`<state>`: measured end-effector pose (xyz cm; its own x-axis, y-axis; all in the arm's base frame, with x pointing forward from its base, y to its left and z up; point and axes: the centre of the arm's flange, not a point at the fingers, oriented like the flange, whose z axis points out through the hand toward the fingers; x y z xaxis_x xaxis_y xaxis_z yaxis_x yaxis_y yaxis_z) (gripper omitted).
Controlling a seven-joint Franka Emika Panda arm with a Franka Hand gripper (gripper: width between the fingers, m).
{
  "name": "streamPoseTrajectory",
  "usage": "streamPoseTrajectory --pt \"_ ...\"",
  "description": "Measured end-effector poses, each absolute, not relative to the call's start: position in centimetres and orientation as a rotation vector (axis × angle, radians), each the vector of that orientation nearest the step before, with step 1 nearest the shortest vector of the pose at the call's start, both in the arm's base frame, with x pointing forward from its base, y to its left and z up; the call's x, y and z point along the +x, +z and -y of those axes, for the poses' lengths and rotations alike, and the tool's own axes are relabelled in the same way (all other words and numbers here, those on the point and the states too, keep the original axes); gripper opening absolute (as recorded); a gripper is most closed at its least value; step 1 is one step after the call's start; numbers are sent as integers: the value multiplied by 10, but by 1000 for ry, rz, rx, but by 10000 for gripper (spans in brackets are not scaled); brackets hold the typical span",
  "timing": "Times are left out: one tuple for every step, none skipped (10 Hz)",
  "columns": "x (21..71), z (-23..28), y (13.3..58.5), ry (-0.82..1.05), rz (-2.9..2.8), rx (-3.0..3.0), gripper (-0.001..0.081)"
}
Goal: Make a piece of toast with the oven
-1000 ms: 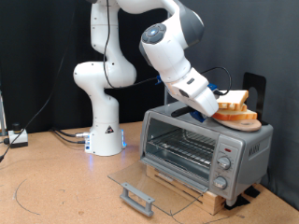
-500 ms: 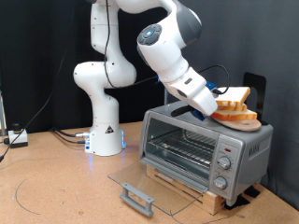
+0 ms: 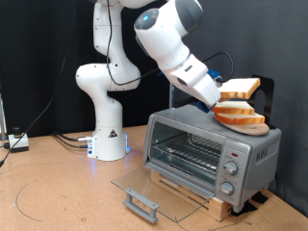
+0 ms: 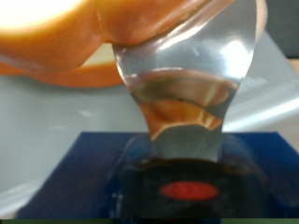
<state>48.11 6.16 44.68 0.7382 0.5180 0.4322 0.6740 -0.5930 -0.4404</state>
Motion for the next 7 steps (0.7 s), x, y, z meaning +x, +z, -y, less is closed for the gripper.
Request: streamPoseTrajectory --pt "476 -58 454 -375 871 -2387 398" --pt "474 -60 452 -349 877 -2371 398" --pt "471 -59 450 -315 899 -2338 398" --pt "467 -50 449 -296 918 -2304 398" --pt "466 -32 449 -318 938 -2285 398" --pt "466 -13 448 -342 949 -2291 398" --pt "465 6 447 -344 942 -2316 398"
